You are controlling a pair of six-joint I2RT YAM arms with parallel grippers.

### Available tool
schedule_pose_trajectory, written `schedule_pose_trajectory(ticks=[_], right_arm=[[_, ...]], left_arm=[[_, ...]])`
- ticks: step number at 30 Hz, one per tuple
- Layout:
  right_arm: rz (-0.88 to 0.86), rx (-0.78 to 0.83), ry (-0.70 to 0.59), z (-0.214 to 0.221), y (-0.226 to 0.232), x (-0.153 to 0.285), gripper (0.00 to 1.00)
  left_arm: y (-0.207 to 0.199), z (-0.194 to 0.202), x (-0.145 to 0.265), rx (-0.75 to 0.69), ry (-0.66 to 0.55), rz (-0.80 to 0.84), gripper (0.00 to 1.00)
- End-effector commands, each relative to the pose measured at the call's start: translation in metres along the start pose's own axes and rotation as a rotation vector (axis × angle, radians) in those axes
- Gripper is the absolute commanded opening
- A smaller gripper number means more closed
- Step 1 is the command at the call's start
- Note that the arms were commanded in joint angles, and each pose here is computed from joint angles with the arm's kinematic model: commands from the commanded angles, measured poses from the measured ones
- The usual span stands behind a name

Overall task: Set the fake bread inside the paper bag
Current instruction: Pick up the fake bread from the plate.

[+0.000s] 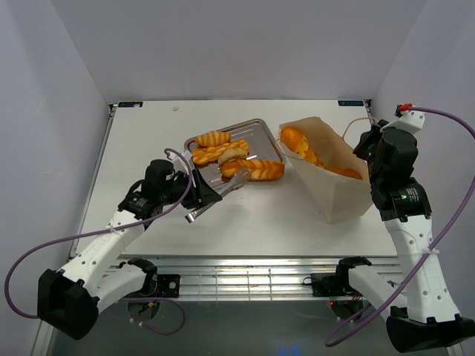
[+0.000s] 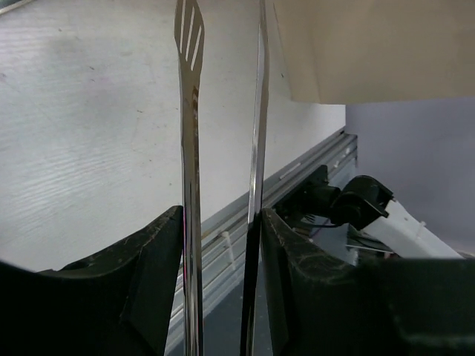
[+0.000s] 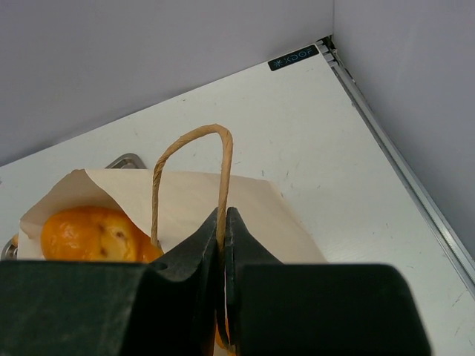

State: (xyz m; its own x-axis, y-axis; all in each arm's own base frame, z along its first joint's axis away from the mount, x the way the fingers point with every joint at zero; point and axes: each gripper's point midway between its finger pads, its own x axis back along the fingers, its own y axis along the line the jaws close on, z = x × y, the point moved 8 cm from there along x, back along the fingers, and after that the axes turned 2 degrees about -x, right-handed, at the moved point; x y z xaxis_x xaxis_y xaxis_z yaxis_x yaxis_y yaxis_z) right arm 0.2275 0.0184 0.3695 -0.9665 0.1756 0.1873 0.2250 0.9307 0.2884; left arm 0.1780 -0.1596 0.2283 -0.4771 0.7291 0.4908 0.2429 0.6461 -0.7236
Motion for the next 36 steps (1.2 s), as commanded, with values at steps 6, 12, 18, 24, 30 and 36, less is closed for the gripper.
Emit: schedule_pose_trajectory(ticks=[6, 12, 18, 24, 30, 36], right_arm=[[-0.027, -0.013, -0.036, -0.013, 0.004, 0.004, 0.08], [-0.032, -0.014, -0.045, -0.015, 0.004, 0.006, 0.08], [-0.036, -0.018, -0.050, -0.018, 0.005, 0.007, 0.08], [-0.040, -0.020, -0.051, -0.018, 0.005, 0.008, 0.08], [-0.040, -0.022, -0.051, -0.018, 0.005, 0.008, 0.08], [-0.041, -0.021, -0.049, -0.017, 0.005, 0.008, 0.08]], left_arm=[[-0.011, -0.002, -0.023, 0.218, 0.007, 0.305, 0.58], [-0.007, -0.005, -0.039, 0.297, 0.031, 0.325, 0.58], [0.000, -0.005, -0.051, 0.372, 0.061, 0.326, 0.60], [0.010, -0.004, -0.064, 0.453, 0.072, 0.290, 0.60], [0.022, 0.001, -0.073, 0.525, 0.077, 0.248, 0.61], [0.027, 0.000, -0.084, 0.559, 0.078, 0.242, 0.61]])
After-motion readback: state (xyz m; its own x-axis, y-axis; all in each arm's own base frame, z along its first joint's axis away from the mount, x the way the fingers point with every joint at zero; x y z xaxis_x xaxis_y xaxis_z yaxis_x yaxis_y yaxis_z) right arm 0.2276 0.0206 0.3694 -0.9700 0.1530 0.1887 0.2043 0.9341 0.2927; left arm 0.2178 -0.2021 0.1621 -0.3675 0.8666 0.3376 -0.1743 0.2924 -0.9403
